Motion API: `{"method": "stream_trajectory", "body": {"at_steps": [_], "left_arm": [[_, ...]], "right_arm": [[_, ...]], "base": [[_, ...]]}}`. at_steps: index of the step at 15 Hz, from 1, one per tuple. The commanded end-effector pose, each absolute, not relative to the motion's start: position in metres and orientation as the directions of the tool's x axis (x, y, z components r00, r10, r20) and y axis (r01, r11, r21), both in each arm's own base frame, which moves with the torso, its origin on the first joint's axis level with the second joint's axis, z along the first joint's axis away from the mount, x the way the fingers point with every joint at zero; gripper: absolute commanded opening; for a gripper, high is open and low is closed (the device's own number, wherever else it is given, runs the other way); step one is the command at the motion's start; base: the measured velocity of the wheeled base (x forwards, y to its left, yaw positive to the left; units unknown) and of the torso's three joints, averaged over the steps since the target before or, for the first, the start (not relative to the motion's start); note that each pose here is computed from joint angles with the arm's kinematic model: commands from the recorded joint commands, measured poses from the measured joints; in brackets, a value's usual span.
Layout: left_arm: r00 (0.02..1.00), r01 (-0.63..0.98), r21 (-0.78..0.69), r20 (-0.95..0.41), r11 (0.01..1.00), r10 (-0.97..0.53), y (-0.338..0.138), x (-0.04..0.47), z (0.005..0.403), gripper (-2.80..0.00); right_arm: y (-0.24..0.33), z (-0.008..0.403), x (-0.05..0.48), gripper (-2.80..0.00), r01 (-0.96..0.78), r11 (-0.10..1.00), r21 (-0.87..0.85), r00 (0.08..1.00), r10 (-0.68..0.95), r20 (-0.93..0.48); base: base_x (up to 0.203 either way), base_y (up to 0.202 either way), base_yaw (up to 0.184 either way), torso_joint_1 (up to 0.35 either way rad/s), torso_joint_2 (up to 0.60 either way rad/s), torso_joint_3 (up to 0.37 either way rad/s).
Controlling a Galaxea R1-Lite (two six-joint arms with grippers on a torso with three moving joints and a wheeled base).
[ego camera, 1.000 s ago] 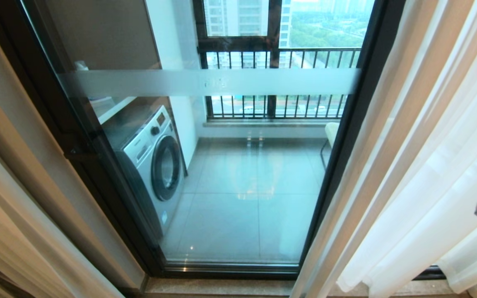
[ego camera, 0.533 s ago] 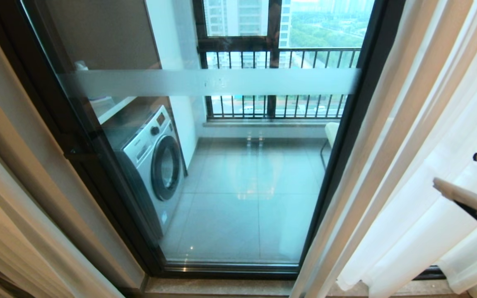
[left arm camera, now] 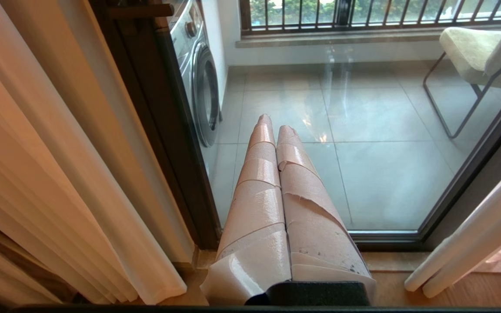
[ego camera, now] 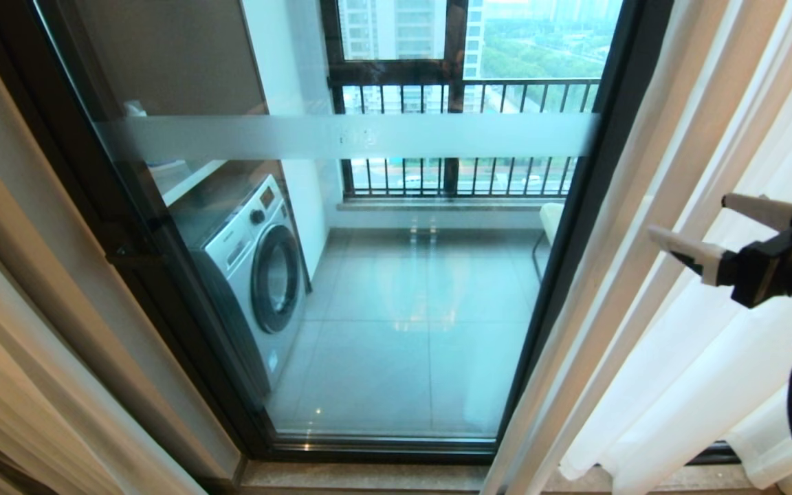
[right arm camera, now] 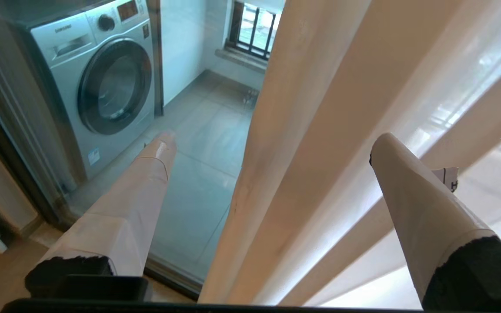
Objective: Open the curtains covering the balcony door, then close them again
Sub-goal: Pull the inner curtains open on both sides
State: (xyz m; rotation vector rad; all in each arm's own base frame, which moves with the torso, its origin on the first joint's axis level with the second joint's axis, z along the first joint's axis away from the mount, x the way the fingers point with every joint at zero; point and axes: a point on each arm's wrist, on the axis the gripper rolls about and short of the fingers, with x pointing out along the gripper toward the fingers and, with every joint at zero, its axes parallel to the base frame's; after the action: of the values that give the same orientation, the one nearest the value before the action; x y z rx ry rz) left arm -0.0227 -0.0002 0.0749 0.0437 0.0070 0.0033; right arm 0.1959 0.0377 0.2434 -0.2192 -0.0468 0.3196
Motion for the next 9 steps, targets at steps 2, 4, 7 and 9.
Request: {"method": "stream_trajectory", "body": {"at_steps": [2,4,7,9], "left_arm": [[1.000,-0.004,0.044,-0.006,0.999,0.005,0.000,-0.023,0.075,-2.80],[1.000,-0.004,0.043,-0.006,0.999,0.004,0.000,-0.023,0.075,-2.80],[1.000,-0.004,0.044,-0.008,0.999,0.004,0.000,-0.023,0.075,-2.80],[1.000,-0.003,0.043,-0.006,0.999,0.004,0.000,-0.023,0.075,-2.80]], "right_arm": [[0.043,0.240,0.225,0.00,-0.311,0.925,-0.219,0.948,0.317,-0.008],[0.045,0.239,0.236,0.00,-0.301,0.927,-0.224,0.949,0.315,0.032],[0.046,0.237,0.245,0.00,-0.282,0.932,-0.230,0.950,0.305,0.072],[0.046,0.238,0.253,0.00,-0.234,0.945,-0.228,0.960,0.262,0.100]], "base": [[0.000,0.000,0.000,0.000,0.00,0.000],[0.000,0.000,0.000,0.000,0.00,0.000],[0.000,0.000,0.000,0.000,0.00,0.000],[0.000,0.000,0.000,0.000,0.00,0.000]]}}
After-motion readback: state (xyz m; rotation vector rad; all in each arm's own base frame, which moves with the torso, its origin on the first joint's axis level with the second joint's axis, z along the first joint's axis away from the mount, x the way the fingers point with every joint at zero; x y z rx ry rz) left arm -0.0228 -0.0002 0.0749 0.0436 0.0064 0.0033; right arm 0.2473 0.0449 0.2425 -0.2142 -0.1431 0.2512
